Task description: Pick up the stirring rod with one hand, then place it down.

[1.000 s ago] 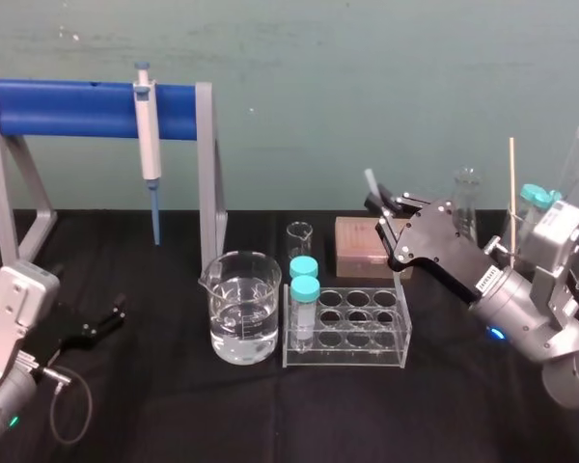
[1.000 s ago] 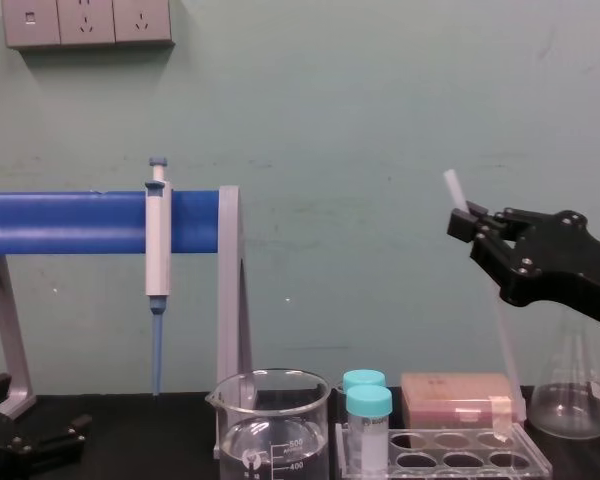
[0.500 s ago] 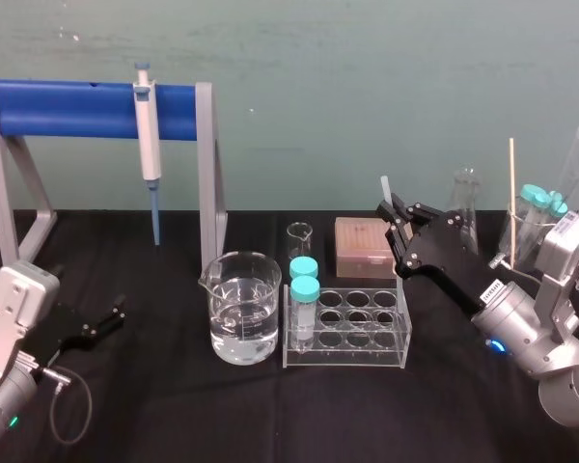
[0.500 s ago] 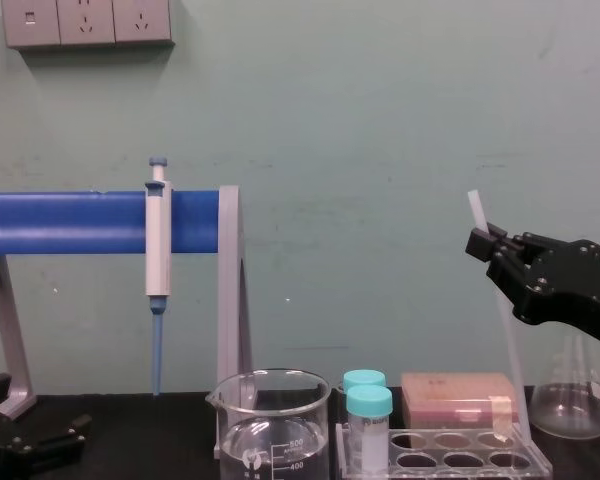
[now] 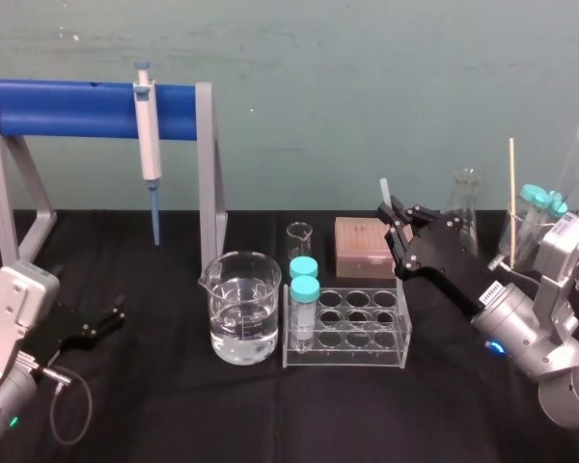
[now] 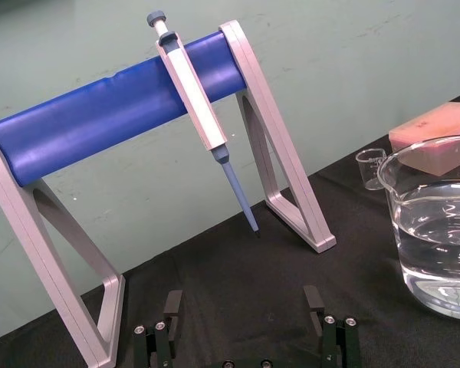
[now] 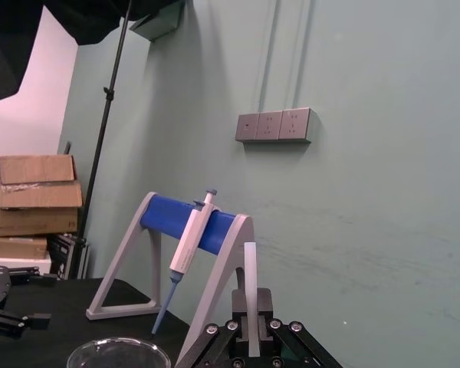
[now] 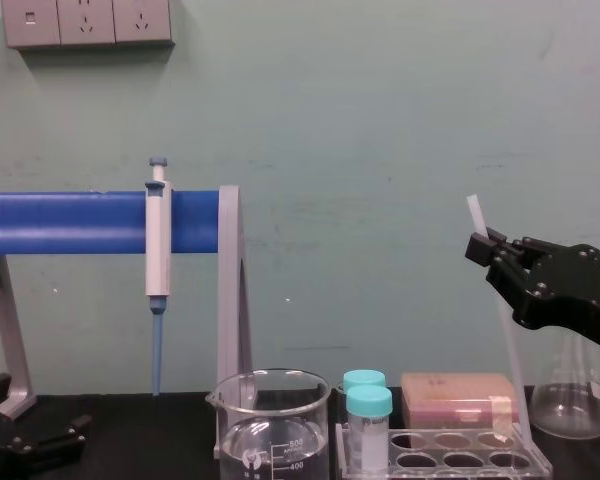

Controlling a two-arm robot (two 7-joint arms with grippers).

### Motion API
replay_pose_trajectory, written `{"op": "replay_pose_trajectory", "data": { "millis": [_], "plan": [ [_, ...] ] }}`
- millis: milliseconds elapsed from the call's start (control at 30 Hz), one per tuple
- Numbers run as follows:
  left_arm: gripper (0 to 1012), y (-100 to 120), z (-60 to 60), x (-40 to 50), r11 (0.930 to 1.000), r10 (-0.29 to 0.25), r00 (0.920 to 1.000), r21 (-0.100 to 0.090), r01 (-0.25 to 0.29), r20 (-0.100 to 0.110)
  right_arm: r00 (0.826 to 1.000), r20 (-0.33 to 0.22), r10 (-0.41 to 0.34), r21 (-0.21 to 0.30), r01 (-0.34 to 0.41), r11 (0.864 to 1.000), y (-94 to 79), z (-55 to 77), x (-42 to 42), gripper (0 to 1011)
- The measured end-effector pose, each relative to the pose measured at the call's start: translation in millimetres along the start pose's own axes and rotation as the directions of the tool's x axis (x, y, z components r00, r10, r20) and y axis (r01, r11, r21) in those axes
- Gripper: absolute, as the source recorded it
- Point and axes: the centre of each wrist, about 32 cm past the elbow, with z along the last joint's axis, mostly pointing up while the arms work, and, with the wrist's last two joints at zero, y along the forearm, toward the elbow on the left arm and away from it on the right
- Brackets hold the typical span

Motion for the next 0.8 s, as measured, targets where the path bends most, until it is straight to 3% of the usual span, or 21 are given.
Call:
{"op": "replay_pose_trajectory", "data": {
  "millis": [800],
  "plan": [
    [1000,0.0,0.0,0.0,1.0,0.0,1.0,0.0,0.0,0.0,1.0,0.001,0.002,0.001,-0.002,1.0,0.6,0.6,0.4,66]
  ]
}}
